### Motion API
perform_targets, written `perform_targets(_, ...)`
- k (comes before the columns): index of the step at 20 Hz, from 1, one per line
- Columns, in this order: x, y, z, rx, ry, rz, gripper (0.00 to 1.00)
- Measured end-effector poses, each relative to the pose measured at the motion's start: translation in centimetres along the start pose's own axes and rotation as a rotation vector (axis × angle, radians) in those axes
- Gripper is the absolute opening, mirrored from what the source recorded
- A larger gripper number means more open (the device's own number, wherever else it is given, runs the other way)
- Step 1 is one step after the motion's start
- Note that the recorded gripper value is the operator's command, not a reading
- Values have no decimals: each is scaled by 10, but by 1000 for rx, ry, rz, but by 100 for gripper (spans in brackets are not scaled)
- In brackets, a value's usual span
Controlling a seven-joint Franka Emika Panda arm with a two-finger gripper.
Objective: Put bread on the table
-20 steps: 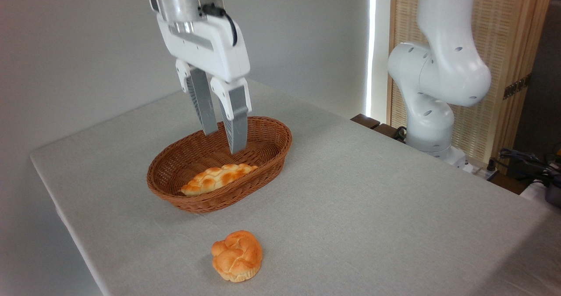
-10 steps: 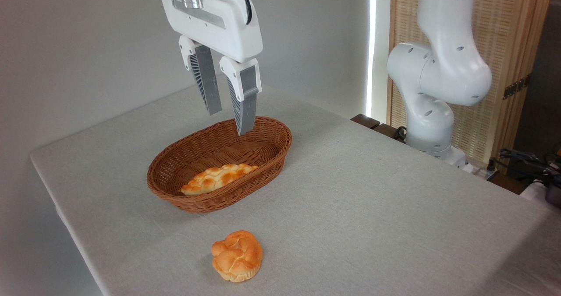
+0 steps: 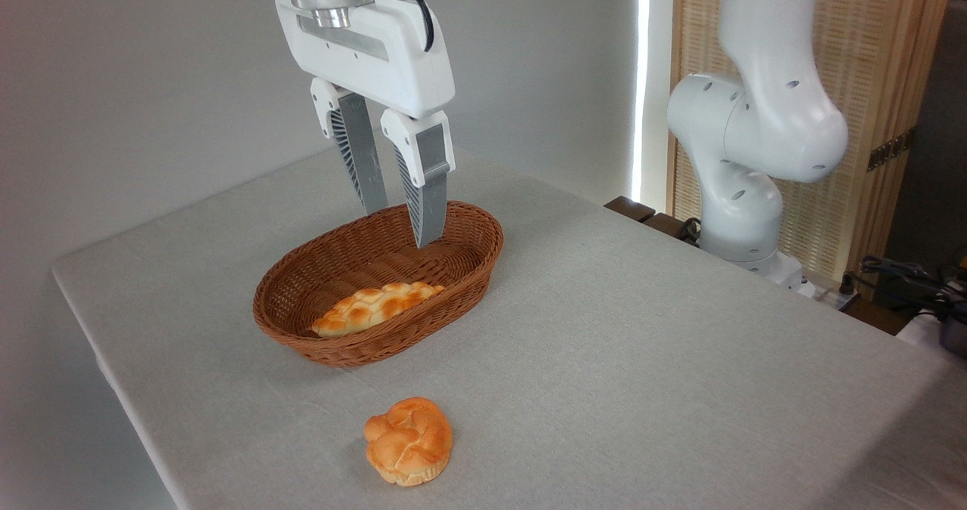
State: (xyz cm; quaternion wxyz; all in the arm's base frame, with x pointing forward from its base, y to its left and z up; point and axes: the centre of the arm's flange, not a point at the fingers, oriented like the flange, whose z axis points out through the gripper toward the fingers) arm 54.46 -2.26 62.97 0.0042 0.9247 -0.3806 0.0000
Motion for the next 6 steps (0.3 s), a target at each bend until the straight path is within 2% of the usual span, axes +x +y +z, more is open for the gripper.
perform_targets(6, 2, -1, 7, -8, -9, 1, 100)
